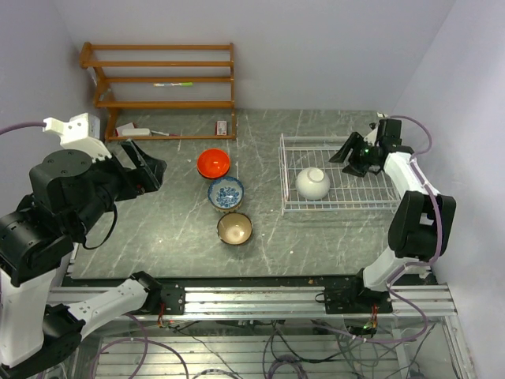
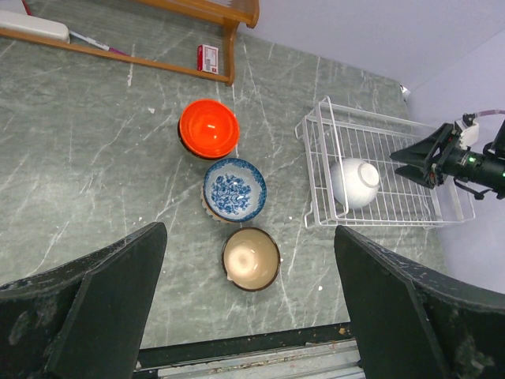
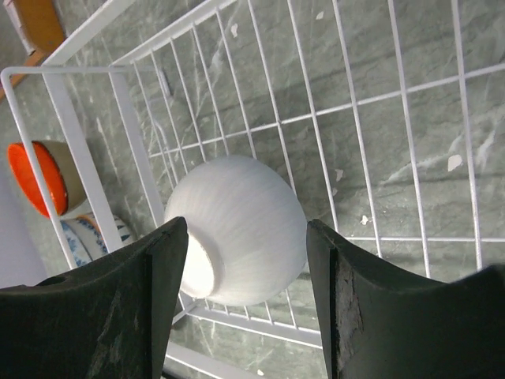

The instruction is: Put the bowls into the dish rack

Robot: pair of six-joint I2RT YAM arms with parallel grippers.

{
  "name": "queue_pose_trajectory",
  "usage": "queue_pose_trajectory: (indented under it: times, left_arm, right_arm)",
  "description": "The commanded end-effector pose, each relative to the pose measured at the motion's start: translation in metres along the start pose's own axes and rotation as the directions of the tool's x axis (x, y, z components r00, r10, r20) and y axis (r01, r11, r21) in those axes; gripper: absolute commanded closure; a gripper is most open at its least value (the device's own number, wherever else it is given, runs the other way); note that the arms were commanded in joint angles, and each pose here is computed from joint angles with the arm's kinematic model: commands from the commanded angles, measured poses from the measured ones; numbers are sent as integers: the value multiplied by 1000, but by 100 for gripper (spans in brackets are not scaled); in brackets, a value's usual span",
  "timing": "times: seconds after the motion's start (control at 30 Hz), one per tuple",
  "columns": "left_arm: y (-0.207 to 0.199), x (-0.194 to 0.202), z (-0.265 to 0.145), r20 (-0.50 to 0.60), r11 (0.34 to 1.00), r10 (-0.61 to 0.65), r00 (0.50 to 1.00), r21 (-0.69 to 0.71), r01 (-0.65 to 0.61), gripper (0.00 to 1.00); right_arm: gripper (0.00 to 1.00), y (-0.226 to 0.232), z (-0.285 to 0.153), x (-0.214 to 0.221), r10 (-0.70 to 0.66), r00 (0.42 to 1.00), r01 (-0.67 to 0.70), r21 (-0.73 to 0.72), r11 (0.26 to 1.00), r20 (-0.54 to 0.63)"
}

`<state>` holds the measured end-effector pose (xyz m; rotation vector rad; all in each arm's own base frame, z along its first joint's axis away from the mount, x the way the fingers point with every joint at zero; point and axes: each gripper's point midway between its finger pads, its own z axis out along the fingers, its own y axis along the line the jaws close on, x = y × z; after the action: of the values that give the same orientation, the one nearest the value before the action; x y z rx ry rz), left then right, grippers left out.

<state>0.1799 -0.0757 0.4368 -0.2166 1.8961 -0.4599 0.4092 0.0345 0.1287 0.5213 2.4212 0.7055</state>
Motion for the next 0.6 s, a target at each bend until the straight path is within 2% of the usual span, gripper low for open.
queue_pose_trajectory:
  times: [0.0, 0.23, 0.4, 0.57]
  left_arm:
    - [-7, -2, 3, 2, 1000, 2, 1000, 28, -2, 1]
    - [-9, -3, 5, 2, 1000, 6, 1000, 29, -6, 1]
    - [-6, -3, 3, 7, 1000, 4, 1000, 22, -4, 1]
    - [-2, -2, 0, 10, 1000, 2, 1000, 10, -2, 1]
  right_arm:
    - [39, -7, 4, -3, -79, 997, 80, 135, 988, -19]
    - [38, 1, 14, 2, -203, 977, 212, 284, 935, -64]
    - [37, 11, 1, -5, -258, 966, 250, 323, 913, -19]
    - [28, 32, -14, 2, -379, 924, 367, 383, 848, -46]
